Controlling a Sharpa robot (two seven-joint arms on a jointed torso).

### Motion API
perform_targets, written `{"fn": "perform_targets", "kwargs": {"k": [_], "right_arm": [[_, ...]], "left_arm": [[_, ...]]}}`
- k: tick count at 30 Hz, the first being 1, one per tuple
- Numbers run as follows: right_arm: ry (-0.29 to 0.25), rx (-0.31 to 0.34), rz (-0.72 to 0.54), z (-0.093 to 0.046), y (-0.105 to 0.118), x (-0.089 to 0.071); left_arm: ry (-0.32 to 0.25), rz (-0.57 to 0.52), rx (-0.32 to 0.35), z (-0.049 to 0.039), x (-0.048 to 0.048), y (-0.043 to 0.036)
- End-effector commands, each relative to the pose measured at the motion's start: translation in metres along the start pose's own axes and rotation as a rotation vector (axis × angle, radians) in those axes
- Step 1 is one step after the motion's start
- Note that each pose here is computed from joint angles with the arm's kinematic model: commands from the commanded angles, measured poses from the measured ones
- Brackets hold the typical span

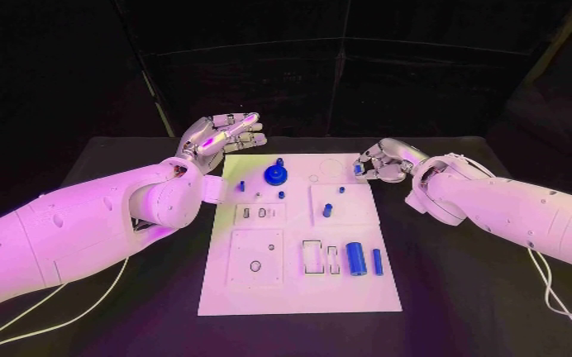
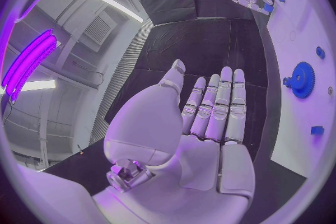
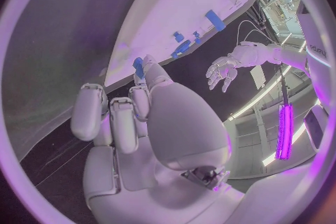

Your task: Assemble the parts on the task board

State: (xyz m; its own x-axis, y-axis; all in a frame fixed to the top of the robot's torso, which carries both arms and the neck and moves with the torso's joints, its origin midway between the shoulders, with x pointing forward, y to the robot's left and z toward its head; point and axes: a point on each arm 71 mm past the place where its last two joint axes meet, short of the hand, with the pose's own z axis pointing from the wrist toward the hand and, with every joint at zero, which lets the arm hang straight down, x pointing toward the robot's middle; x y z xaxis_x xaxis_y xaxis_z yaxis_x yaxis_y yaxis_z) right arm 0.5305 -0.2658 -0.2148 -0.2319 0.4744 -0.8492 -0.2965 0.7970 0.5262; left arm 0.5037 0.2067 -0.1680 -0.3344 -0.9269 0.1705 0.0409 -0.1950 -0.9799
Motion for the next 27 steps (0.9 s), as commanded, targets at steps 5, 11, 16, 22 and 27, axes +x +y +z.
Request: {"fn": "perform_targets", "kwargs": {"k": [5, 11, 16, 22, 27], "right_arm": [[-0.071, -0.046, -0.019, -0.007, 0.033, 0.000], [-0.053, -0.082, -0.013, -0.008, 0.068, 0.009], [-0.017, -0.140, -0.020, 0.000, 0.099, 0.024], [0.040, -0.202, -0.026, 0.014, 0.134, 0.047], [0.107, -0.210, -0.069, 0.021, 0.154, 0.067]], "left_arm": [[0.005, -0.001, 0.010, 0.0000, 0.0000, -0.0018], [0.003, 0.000, 0.011, 0.0018, 0.0003, -0.0008], [0.006, -0.001, 0.010, 0.0037, 0.0017, 0.0009], [0.007, -0.001, 0.009, 0.0042, 0.0033, 0.0022], [0.008, -0.001, 0.010, 0.0047, 0.0047, 0.0025]]}}
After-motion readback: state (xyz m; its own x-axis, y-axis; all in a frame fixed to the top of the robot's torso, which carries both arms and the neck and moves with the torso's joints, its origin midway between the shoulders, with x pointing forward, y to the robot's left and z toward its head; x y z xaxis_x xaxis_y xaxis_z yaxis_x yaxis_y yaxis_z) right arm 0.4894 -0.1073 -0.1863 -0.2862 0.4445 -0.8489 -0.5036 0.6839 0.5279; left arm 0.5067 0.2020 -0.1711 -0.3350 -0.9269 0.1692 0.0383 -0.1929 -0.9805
